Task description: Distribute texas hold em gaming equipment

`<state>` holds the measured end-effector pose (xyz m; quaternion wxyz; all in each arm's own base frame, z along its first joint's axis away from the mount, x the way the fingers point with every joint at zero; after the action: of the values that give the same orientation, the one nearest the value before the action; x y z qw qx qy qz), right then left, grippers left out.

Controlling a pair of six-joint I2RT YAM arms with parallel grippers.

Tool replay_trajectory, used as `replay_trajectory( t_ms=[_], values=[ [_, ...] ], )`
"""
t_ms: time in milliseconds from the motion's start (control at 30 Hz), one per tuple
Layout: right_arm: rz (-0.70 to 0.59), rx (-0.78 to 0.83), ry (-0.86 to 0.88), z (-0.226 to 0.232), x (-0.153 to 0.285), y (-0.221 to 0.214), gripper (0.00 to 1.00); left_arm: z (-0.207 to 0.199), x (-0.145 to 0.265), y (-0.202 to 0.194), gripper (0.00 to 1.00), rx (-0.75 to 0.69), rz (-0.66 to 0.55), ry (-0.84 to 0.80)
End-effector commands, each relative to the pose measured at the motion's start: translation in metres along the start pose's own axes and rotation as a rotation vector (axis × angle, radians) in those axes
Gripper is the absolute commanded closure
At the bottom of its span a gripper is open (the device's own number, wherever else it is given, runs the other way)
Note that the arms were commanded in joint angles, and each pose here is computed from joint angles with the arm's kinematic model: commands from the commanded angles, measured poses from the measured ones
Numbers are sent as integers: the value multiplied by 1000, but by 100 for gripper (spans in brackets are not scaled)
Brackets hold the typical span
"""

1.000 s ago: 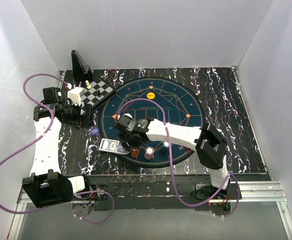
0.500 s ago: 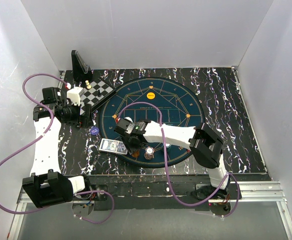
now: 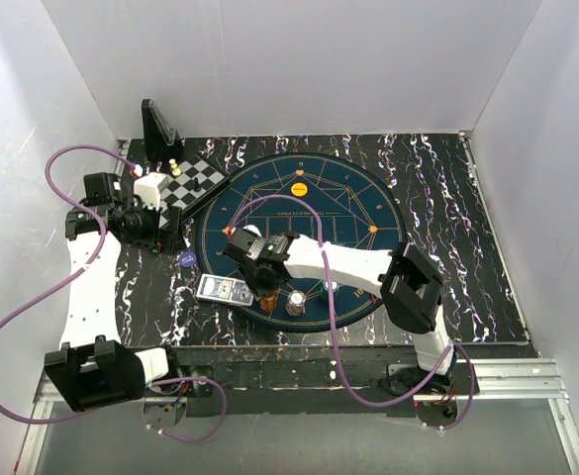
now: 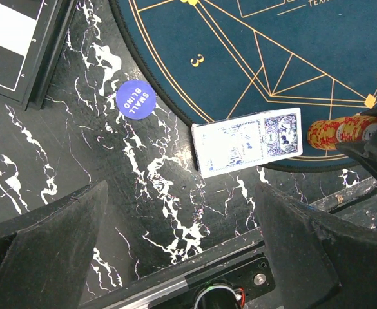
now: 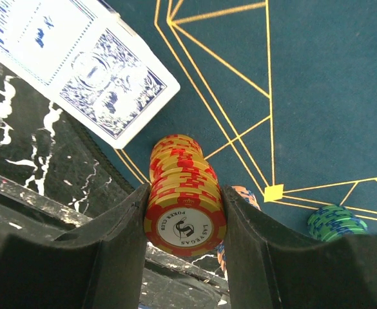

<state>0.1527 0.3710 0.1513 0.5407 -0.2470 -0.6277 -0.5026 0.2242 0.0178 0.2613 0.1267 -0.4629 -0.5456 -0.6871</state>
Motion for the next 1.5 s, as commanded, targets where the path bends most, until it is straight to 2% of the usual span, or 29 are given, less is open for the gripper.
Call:
replay_trajectory(
  t_ms=[0, 233, 333, 533, 733, 1067, 1133, 1167, 1200, 1333, 1467],
  values=[
    [-151, 3, 78, 11, 50, 33, 71, -2, 12, 10, 2, -31, -52, -5],
    [-197, 14, 81, 19, 39, 78, 81, 13, -1, 5, 2, 27, 1, 57],
    [-176, -16, 128, 24, 12, 101, 82, 21, -3, 2, 2, 73, 23, 72],
    [-241, -45, 233, 41, -30, 149, 82, 22, -2, 3, 2, 106, 4, 63],
    [-250, -45, 345, 58, -58, 156, 82, 18, 2, 2, 2, 85, -3, 43],
    [-226, -58, 375, 66, -86, 153, 79, 14, -4, -4, 2, 69, -10, 12],
    [-224, -67, 366, 67, -91, 153, 72, 12, -4, -4, 2, 63, -17, -1],
    [-224, -76, 348, 66, -93, 153, 61, 11, -4, -4, 2, 64, -20, -9],
    [-218, -82, 342, 65, -96, 153, 54, 11, -4, -3, 2, 61, -23, -13],
    [-213, -93, 316, 63, -100, 151, 36, 9, 0, 1, 2, 56, -42, -24],
    [-201, -87, 312, 62, -101, 148, 31, 10, 3, 3, 2, 53, -50, -17]
  ],
)
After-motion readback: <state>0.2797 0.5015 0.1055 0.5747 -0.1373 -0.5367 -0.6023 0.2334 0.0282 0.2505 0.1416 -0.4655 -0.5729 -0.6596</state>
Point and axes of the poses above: each gripper's point midway between its finger pads, its own x axis back along the fingers, its own z axis along the line the jaws close on, y = z × x, the point moved 8 cm from there along x, back along the fingers, and after that the axes turned 12 degrees about -x, right-handed, at the moved point
